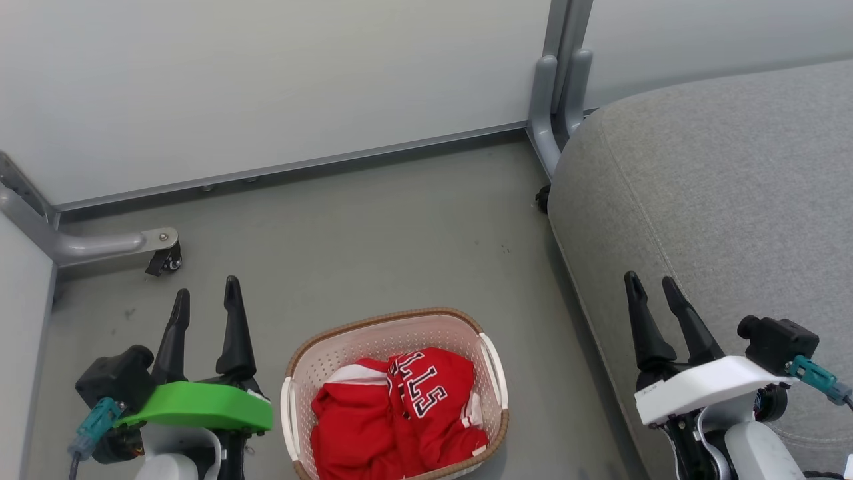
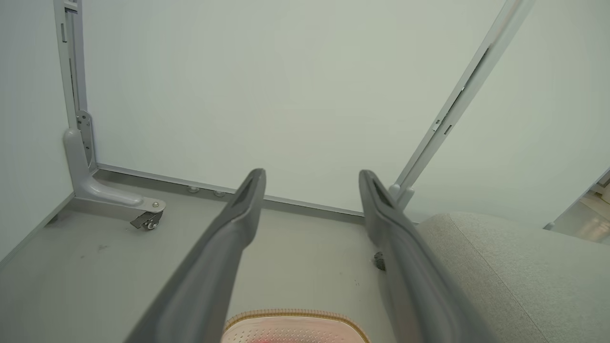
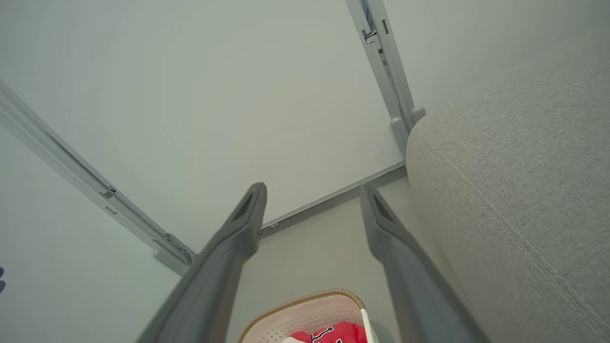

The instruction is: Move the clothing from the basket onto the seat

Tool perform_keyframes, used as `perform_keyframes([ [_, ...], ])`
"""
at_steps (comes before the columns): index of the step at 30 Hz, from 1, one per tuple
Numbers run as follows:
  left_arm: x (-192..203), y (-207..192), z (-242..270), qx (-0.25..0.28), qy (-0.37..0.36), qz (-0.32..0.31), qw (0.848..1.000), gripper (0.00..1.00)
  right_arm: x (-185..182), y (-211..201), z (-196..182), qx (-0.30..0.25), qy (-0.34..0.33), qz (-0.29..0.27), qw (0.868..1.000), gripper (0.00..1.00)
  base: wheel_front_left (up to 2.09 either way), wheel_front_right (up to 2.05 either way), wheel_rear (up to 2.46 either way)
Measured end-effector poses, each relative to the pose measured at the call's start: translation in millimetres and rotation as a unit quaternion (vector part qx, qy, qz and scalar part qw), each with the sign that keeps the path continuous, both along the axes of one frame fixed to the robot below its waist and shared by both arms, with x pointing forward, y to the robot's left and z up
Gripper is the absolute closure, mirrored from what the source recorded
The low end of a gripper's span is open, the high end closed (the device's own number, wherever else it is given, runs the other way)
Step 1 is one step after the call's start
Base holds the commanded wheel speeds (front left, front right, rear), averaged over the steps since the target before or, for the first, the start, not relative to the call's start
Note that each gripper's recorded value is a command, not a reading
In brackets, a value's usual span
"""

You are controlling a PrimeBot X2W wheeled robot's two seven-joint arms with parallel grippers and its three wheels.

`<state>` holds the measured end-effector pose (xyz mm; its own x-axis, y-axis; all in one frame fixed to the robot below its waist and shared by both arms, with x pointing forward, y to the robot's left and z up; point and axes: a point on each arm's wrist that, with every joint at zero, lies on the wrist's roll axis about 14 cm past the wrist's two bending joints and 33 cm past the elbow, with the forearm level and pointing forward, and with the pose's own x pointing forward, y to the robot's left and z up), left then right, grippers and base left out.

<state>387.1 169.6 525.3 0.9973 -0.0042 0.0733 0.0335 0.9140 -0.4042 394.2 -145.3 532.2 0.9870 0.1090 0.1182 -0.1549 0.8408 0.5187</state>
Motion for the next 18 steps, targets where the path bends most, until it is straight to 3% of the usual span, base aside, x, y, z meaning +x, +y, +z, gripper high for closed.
perform_keyframes([
  [18, -1.9, -7.2, -3.0, 0.099, -0.008, -0.007, 0.995, 0.0, 1.7, 8.5, -4.5, -0.102, -0.015, 0.008, 0.995, 0.0, 0.0, 0.0, 0.0],
])
